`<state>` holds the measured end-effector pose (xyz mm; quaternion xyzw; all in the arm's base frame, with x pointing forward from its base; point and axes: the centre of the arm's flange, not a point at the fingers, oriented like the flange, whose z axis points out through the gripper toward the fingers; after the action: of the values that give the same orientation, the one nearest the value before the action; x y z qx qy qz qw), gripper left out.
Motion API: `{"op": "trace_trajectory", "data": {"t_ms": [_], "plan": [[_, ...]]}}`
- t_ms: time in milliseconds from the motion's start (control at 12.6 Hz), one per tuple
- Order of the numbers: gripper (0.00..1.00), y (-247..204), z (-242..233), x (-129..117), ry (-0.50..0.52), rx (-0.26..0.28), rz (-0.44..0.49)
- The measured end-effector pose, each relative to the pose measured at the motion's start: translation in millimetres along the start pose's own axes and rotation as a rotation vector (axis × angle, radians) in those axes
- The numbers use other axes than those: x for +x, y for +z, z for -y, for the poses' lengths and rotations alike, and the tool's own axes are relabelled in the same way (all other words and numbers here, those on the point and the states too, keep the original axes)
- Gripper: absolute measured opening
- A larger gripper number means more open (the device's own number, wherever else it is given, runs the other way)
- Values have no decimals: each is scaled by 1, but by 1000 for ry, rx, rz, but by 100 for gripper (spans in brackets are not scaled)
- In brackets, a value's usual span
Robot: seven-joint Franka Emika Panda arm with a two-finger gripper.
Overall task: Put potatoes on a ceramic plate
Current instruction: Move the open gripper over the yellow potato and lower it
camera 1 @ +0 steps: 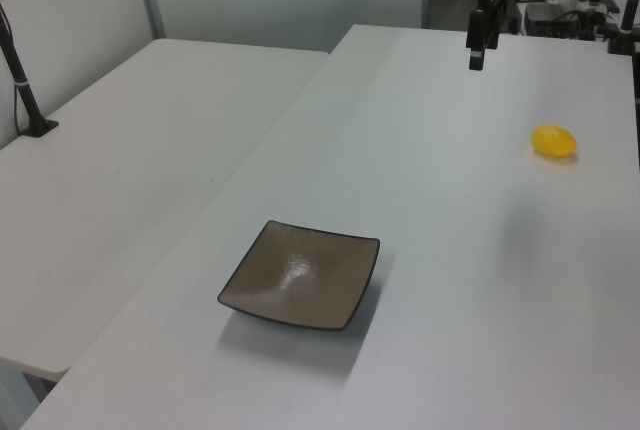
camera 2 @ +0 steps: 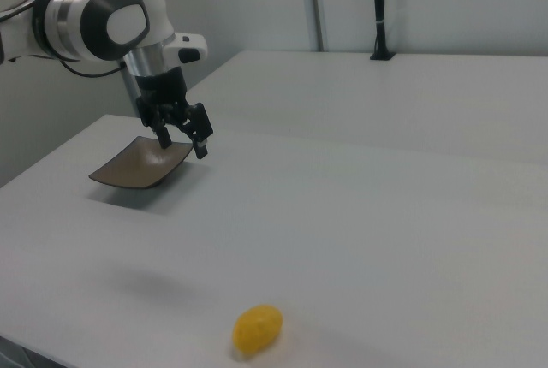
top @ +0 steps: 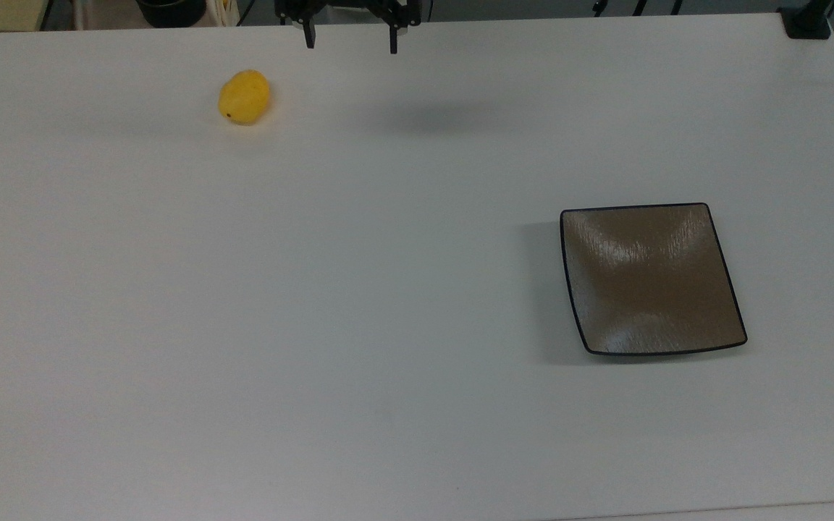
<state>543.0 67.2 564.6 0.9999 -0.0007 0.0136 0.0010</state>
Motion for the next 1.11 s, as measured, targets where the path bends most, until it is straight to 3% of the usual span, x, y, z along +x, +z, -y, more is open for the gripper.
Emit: {"op": "trace_trajectory", "data": {"t_ms": [1113], "plan": [[100,71,-120,-16,201,-46,78]]}}
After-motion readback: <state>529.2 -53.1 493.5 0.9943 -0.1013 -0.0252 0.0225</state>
